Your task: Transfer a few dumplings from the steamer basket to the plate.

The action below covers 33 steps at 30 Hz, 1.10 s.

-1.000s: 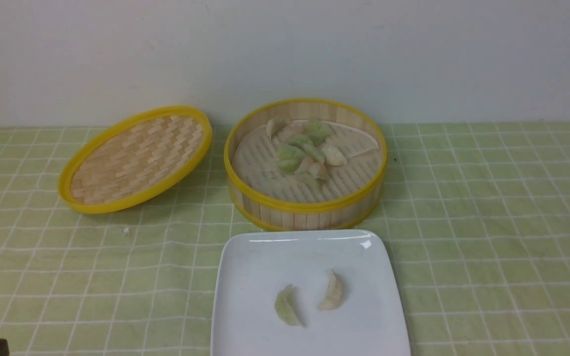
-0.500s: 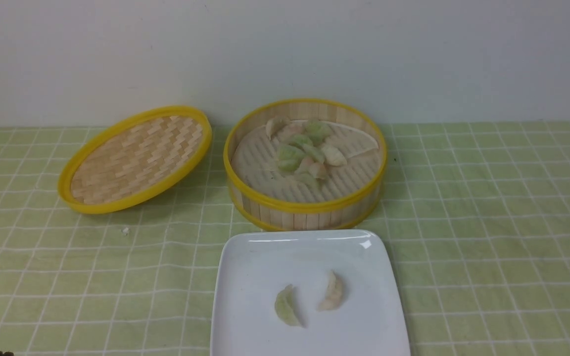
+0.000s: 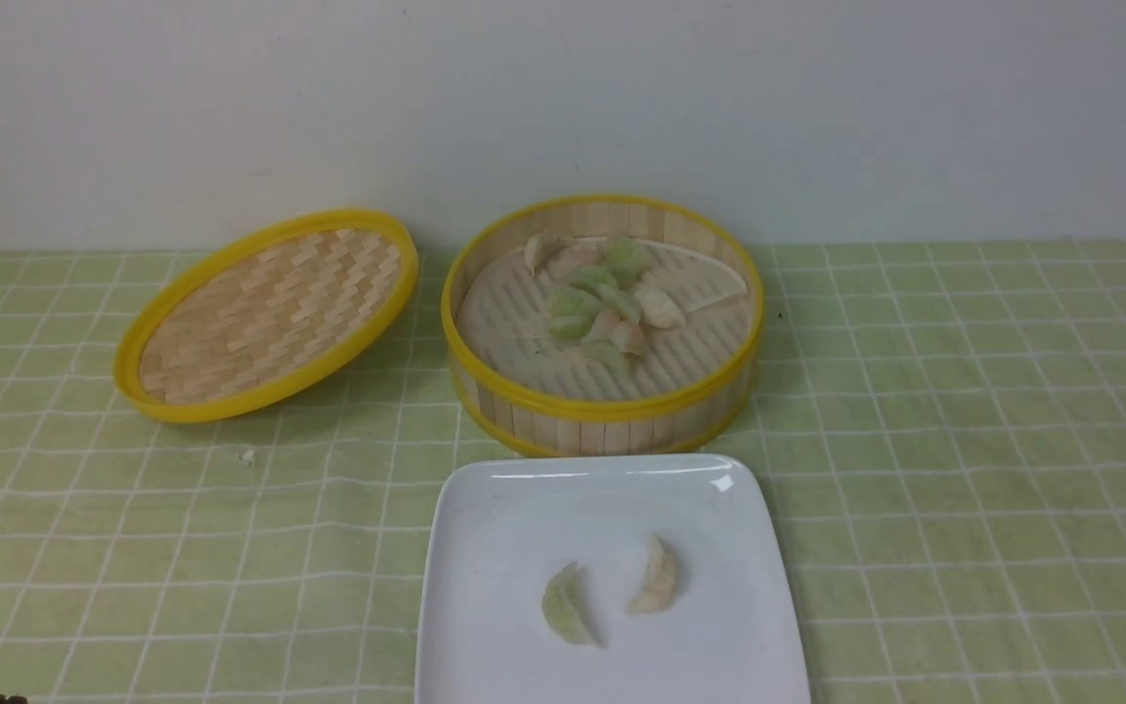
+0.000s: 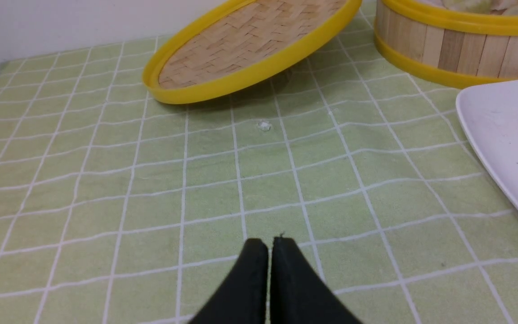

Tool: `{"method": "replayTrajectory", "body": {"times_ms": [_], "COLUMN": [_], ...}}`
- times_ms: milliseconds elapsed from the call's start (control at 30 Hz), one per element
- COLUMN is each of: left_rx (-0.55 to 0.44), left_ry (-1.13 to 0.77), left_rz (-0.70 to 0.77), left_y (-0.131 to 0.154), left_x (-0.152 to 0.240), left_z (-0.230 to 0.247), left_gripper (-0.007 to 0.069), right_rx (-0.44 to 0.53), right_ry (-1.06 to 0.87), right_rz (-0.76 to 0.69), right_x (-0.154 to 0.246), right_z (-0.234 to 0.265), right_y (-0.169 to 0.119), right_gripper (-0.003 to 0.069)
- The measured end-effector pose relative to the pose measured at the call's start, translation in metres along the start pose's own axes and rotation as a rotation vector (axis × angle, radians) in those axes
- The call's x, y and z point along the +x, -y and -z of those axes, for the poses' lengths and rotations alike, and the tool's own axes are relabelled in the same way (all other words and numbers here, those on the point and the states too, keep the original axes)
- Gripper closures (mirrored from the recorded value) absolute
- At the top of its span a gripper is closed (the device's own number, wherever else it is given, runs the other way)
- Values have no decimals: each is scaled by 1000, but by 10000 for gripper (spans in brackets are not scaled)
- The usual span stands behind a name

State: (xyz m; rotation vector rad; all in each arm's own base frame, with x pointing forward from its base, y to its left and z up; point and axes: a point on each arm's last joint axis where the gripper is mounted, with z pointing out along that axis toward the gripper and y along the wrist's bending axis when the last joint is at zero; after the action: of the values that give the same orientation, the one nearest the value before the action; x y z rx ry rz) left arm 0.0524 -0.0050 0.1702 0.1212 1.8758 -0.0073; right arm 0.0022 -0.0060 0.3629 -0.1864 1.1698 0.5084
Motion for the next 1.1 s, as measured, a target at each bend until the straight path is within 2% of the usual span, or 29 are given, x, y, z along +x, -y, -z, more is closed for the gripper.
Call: {"method": "replayTrajectory", "body": {"times_ms": [333, 767, 867, 1000, 1100], "left_rx": [0, 0, 0, 0, 0], "left_ry": [0, -1, -1, -1, -1], "left_rz": [0, 0, 0, 0, 0], "left_y": [0, 0, 0, 0, 0], "left_x": [0, 0, 0, 0, 0], "left_z": [0, 0, 0, 0, 0], "left_gripper": [631, 631, 631, 631, 631], "right_rx": [-26, -46, 6, 212, 320], "right_ry": [-10, -99, -157, -312, -409], "right_rz": [-7, 73, 96, 152, 165], "right_x": [1, 11, 28, 76, 108], "right_z": [0, 0, 0, -1, 3], "right_y": [-2, -4, -1, 11, 21], "right_gripper": [673, 673, 673, 673, 673]}}
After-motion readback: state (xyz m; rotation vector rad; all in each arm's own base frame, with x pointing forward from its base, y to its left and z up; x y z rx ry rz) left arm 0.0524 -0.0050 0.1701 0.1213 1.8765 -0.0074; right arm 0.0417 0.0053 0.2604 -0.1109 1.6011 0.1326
